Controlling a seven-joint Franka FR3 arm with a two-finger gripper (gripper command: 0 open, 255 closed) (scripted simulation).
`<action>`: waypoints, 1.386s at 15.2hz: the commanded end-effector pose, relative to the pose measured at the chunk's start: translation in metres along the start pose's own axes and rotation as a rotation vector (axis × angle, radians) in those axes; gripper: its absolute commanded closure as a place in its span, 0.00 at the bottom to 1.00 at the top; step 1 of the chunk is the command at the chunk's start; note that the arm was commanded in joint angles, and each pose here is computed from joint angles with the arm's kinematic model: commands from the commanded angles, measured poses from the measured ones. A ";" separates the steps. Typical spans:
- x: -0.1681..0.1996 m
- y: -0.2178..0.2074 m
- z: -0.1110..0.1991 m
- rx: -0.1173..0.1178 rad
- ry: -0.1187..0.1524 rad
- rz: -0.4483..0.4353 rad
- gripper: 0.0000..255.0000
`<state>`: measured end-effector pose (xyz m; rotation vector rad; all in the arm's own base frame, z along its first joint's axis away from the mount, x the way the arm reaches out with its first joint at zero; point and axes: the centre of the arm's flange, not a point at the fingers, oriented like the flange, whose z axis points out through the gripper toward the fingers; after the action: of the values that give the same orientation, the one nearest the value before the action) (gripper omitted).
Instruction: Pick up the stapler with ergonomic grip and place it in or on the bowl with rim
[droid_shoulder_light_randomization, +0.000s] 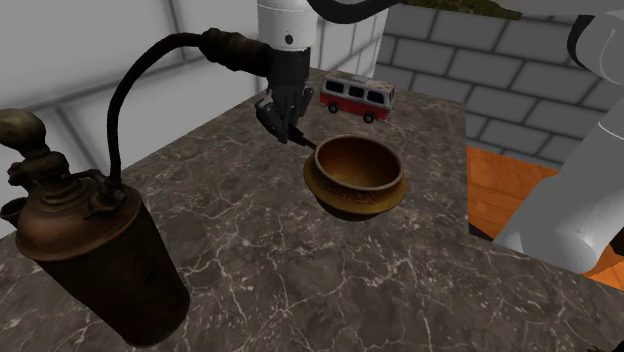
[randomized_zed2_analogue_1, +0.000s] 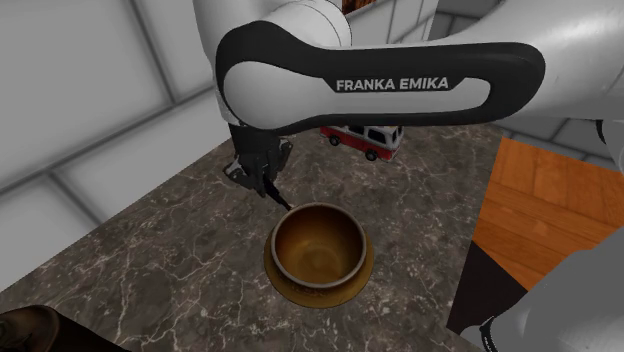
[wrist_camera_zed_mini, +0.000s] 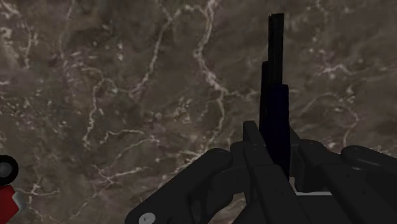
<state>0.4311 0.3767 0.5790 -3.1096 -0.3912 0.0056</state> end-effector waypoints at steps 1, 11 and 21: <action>0.000 -0.001 -0.010 0.000 0.000 0.000 1.00; 0.000 -0.001 -0.063 0.000 0.000 0.000 1.00; 0.000 -0.001 -0.116 0.000 0.000 0.000 1.00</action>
<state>0.4310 0.3773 0.6890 -3.1097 -0.3914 0.0056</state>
